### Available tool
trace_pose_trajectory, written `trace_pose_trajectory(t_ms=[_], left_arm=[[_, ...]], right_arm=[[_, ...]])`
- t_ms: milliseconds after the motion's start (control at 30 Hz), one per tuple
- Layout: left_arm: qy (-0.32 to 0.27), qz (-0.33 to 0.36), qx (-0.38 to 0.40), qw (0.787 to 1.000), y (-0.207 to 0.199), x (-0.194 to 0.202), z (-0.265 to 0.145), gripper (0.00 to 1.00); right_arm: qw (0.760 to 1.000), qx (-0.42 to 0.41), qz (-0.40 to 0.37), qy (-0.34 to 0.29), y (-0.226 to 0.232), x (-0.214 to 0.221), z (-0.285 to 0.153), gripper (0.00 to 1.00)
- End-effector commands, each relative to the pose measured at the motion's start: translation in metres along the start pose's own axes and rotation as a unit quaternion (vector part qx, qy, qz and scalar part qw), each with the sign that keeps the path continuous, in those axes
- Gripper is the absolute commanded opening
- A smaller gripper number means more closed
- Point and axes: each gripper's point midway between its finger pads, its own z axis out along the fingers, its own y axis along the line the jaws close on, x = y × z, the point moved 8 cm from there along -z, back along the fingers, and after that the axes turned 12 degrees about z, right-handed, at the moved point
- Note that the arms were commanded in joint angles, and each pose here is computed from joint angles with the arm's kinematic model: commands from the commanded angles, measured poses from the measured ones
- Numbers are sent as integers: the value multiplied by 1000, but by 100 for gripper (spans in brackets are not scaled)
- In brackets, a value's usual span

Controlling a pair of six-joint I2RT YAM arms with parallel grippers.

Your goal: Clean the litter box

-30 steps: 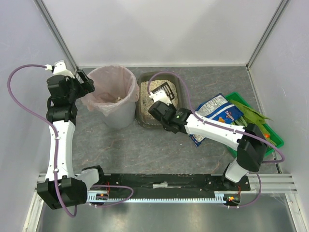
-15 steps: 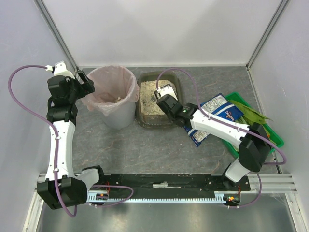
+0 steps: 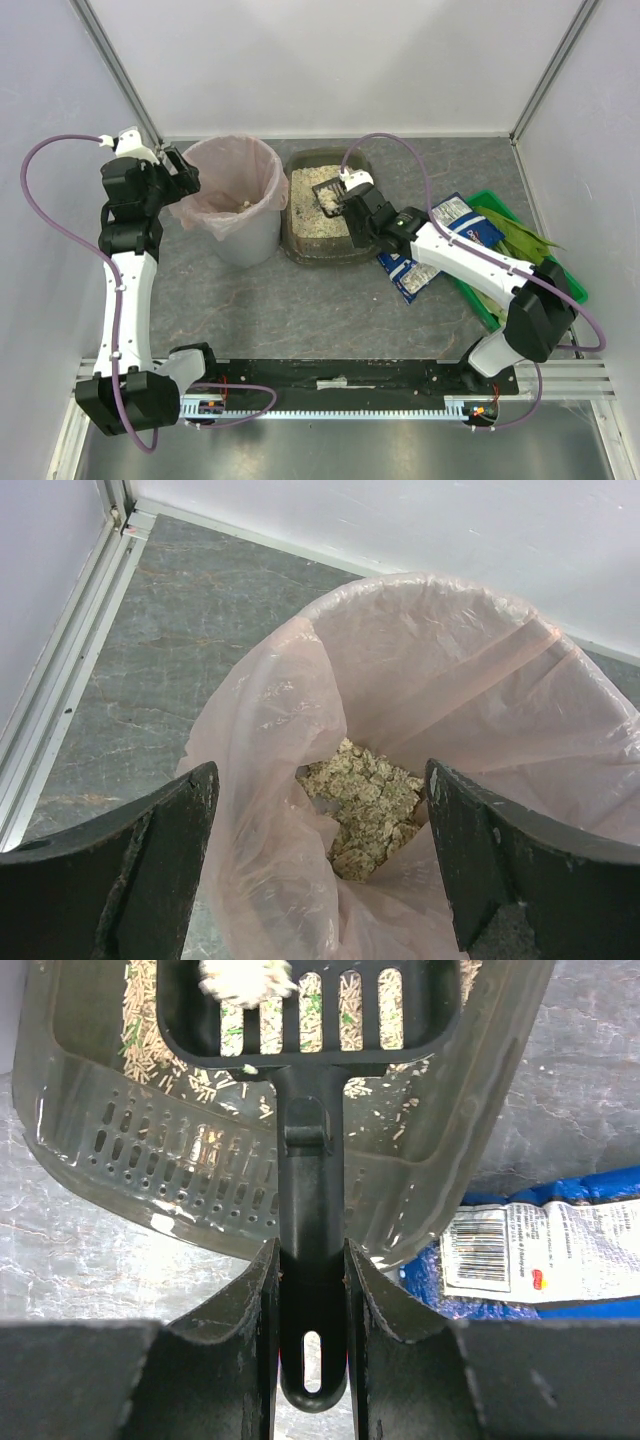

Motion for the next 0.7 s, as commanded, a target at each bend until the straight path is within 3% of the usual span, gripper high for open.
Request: trace_pose_trajectory(t_ms=[0, 67, 100, 233, 367, 567, 667], left_arm=[[-31, 8, 13, 999, -5, -11, -5, 89], [-34, 7, 14, 999, -5, -13, -7, 89], [-36, 8, 16, 999, -6, -13, -8, 89], [-47, 33, 32, 998, -21, -18, -16, 88], [-59, 70, 54, 994, -46, -25, -28, 88], [-49, 82, 135, 986, -75, -22, -30, 89], [-48, 75, 140, 986, -76, -20, -30, 89]], right_arm=[[996, -63, 52, -34, 12, -13, -6, 0], [997, 44, 55, -44, -11, -10, -7, 0], [996, 56, 48, -46, -17, -12, -8, 0], [997, -71, 32, -29, 3, -12, -20, 0], [997, -14, 28, -74, -11, -25, -39, 0], [984, -6, -3, -176, -4, -68, -94, 0], [978, -21, -46, -205, 14, -84, -113, 0]])
